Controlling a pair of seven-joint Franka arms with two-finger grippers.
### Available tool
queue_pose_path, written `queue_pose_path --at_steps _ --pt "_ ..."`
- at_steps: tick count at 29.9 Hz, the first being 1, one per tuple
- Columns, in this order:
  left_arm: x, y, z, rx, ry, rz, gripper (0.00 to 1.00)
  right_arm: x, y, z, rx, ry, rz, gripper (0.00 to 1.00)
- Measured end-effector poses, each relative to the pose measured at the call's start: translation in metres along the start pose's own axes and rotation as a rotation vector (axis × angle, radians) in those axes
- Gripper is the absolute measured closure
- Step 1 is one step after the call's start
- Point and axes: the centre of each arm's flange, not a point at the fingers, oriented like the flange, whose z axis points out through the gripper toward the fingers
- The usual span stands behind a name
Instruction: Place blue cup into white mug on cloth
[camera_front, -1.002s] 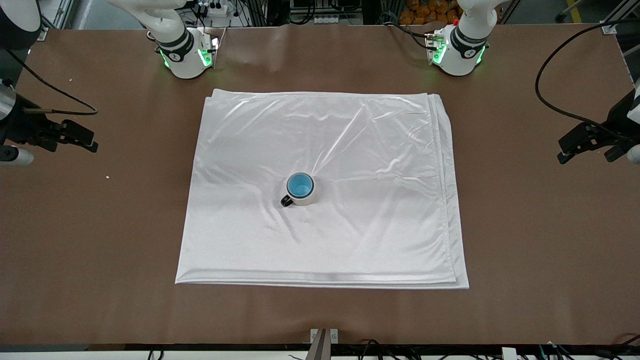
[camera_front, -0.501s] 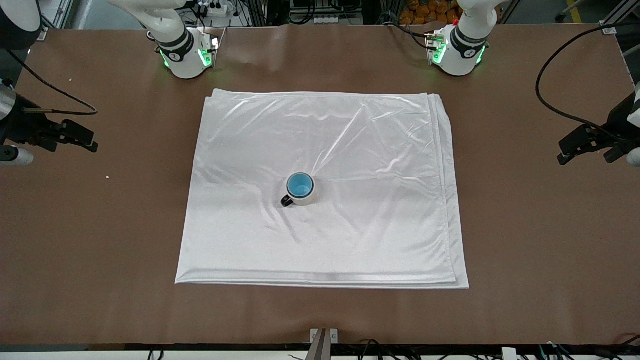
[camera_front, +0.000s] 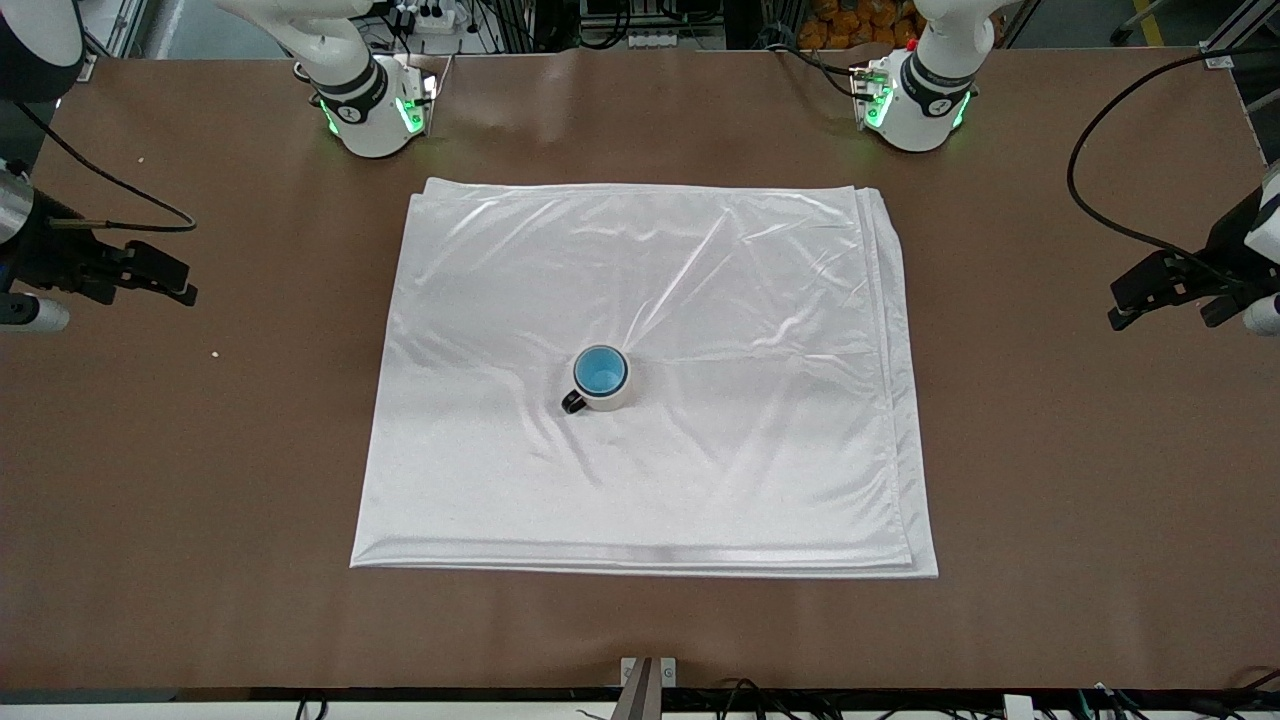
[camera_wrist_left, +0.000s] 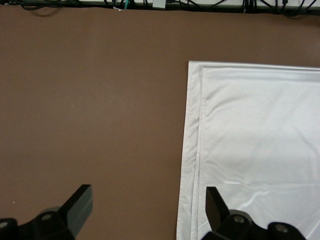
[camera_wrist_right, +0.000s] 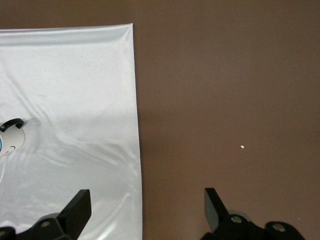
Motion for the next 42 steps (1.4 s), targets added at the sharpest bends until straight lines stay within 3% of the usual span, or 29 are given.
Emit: queue_pose_path --at_steps 15,23,42 --pt "-0.0003 0.0092 0.0019 -0.001 -0.005 0.017 0.00 0.0001 0.0000 -0.0001 0.000 0.001 0.000 0.00" --pt "0.0003 0.0061 0.0030 0.006 -0.006 0.011 0.00 0.0036 0.0002 -0.0014 0.000 0.027 0.000 0.00" --pt "0.0008 0.0024 0.0039 0.007 -0.008 0.004 0.00 0.0056 -0.0059 0.0046 -0.001 0.018 -0.011 0.00"
